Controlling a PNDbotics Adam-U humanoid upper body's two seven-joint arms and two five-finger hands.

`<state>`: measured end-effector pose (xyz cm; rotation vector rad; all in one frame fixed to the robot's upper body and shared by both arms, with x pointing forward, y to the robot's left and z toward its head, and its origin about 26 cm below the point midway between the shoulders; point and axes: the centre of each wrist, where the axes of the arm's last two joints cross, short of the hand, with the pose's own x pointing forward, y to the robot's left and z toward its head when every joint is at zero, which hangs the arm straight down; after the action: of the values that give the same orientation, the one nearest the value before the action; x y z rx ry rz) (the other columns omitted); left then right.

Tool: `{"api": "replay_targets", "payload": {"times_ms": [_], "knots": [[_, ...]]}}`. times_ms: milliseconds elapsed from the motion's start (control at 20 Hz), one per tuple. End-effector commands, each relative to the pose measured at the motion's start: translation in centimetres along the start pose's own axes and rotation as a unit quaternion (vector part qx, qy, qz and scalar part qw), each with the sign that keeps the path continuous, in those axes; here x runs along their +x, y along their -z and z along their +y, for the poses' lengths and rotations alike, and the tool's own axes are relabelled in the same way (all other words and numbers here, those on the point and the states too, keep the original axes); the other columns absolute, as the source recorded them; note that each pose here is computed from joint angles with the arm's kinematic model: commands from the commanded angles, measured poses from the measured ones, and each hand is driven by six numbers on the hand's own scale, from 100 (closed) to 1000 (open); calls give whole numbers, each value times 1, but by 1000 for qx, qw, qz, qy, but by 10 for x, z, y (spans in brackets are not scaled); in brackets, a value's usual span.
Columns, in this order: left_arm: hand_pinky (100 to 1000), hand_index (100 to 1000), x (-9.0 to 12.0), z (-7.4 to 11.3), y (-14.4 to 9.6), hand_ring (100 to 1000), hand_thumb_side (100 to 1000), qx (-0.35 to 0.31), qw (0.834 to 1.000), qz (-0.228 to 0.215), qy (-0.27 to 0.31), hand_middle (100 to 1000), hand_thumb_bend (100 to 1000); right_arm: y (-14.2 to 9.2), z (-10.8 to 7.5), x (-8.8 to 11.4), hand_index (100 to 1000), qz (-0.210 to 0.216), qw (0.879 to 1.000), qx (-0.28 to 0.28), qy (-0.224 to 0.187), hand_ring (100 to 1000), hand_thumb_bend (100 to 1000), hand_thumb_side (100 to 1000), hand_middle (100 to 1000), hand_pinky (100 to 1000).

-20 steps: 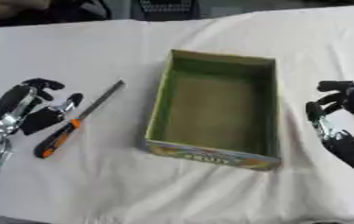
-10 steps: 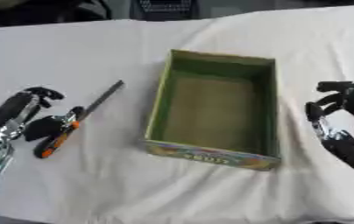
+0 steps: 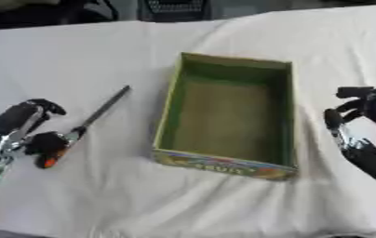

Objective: Pick up objects on the table and place them in the box.

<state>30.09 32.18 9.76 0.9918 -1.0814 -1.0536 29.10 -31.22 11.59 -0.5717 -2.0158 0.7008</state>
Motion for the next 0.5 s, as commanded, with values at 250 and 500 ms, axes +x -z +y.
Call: {"api": "replay_targets", "payload": {"times_ms": [250, 500], "knots": [[799, 782, -3, 10, -1, 776, 557, -13, 1000, -3, 25, 763, 551, 1, -4, 4, 784, -7, 1000, -2, -5, 598, 402, 662, 680, 512], [799, 781, -2, 11, -2, 775, 554, -12, 1000, -4, 27, 763, 549, 1, -4, 4, 784, -7, 1000, -3, -5, 598, 402, 662, 680, 512]]}}
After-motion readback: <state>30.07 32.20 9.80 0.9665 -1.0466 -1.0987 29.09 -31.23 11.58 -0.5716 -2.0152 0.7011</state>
